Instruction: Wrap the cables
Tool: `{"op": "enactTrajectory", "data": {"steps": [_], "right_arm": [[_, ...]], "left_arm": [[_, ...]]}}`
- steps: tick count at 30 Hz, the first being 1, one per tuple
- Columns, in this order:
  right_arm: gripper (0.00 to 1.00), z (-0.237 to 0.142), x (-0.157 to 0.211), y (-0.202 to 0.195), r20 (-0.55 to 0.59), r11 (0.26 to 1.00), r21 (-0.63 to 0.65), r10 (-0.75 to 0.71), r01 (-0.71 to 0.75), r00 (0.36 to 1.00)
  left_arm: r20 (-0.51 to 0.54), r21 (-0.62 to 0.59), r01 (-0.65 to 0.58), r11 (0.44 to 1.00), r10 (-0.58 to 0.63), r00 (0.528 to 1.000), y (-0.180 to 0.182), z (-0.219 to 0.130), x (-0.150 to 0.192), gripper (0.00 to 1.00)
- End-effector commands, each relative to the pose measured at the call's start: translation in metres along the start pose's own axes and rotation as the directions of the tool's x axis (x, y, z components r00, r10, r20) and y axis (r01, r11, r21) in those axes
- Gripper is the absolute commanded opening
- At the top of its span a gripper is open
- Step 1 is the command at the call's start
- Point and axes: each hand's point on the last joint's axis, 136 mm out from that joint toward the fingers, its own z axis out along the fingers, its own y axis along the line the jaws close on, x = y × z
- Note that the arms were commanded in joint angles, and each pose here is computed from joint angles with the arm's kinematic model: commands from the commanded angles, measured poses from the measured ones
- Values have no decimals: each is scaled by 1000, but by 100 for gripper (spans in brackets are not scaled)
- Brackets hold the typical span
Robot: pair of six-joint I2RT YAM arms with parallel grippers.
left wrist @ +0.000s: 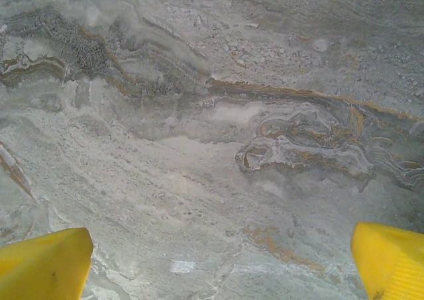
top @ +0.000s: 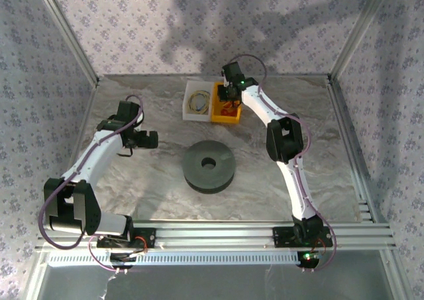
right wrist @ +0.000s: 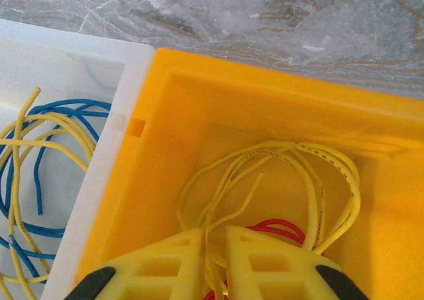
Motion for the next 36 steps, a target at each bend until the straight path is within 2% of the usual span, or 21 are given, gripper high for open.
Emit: {"op": "enactTrajectory", "data": {"steps": [1,6,11,20,26,30,33,34,36], "right_arm": [[12,-12,-19,-3,52,1000,13,4,-5,999],[0,-16,-24,-3,62,1000,-2,16,-16,998],[0,-32,-41,7,93,998,-54,17,-12,996],[0,-108,-90,38,210,982,-179,-13,52,978],[0,-141,-92,42,218,980,-189,-26,69,976],[0,-169,-91,50,225,968,-240,-19,74,974],[0,-197,-94,60,241,941,-337,39,46,970],[0,-207,-95,64,248,925,-379,63,37,967],[0,-228,-94,73,254,875,-484,122,16,960]], "left_arm": [[-9,-10,-19,1000,19,1000,3,-4,5,100],[-10,-11,-19,1000,19,1000,3,-4,5,100],[-6,-10,-19,1000,19,1000,3,-5,4,100],[25,7,-6,1000,6,1000,0,-9,-1,100],[49,32,-1,999,0,999,-3,-13,-2,100],[75,56,-3,998,-1,997,-7,-20,-6,100],[113,141,-27,990,11,994,-21,-29,-14,100],[118,195,-38,980,15,993,-30,-34,-14,100],[201,353,-72,933,0,980,-58,-53,-31,100]]}}
